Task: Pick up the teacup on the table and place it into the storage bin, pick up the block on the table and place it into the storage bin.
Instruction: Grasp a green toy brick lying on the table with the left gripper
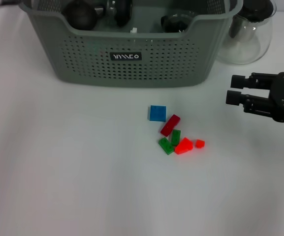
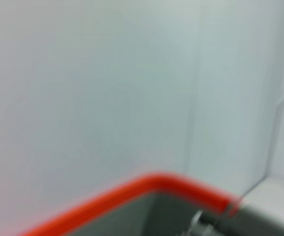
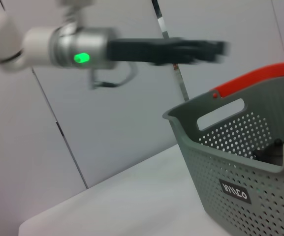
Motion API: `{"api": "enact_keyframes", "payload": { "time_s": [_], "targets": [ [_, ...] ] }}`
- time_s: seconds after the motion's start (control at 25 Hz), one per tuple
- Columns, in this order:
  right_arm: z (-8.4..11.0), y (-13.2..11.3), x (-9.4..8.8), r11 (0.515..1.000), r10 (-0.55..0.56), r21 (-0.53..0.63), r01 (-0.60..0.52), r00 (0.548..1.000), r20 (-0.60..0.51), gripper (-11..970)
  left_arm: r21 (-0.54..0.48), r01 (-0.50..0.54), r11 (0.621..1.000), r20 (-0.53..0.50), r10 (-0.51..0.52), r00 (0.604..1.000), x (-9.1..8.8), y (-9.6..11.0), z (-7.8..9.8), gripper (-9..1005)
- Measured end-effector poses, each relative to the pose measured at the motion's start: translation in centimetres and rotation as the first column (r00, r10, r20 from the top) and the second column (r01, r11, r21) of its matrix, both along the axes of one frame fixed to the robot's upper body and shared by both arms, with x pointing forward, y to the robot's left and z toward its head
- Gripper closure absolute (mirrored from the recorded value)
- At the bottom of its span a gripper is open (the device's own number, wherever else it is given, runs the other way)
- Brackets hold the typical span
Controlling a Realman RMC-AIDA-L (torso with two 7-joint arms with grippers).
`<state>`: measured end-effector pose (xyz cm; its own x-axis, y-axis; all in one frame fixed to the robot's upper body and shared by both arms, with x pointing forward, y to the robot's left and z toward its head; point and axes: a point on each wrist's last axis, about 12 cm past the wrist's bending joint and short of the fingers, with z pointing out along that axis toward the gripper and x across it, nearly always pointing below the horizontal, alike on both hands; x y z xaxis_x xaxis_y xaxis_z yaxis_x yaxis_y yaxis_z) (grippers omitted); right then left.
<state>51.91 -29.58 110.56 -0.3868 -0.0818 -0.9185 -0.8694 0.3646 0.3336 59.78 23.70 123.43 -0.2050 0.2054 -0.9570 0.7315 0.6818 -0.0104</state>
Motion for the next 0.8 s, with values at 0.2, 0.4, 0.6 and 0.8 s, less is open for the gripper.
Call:
{"api": "enact_keyframes", "payload": {
  "time_s": [0.2, 0.4, 0.6, 0.8],
  "targets": [
    [0.0, 0.0, 0.1, 1.0, -0.004, -0.002, 0.004, 1.0, 0.001, 425, -0.196, 0.156, 0.968, 0.109, -0.136, 0.985, -5.6, 5.7, -4.4, 303],
    [-0.1, 0.0, 0.1, 1.0, -0.01, -0.005, 0.01, 1.0, -0.002, 425, -0.247, 0.195, 0.949, 0.156, -0.16, 0.975, -9.8, 7.5, -11.5, 221],
    [-0.2, 0.0, 0.1, 1.0, -0.014, -0.004, 0.014, 1.0, -0.005, 425, -0.171, 0.287, 0.943, 0.122, -0.268, 0.956, -12.5, 4.7, -17.5, 227],
    [-0.4, 0.2, 0.1, 1.0, -0.013, -0.001, 0.013, 1.0, -0.016, 425, -0.125, 0.324, 0.938, 0.033, -0.322, 0.946, -13.3, 0.4, -21.9, 233]
  ]
}}
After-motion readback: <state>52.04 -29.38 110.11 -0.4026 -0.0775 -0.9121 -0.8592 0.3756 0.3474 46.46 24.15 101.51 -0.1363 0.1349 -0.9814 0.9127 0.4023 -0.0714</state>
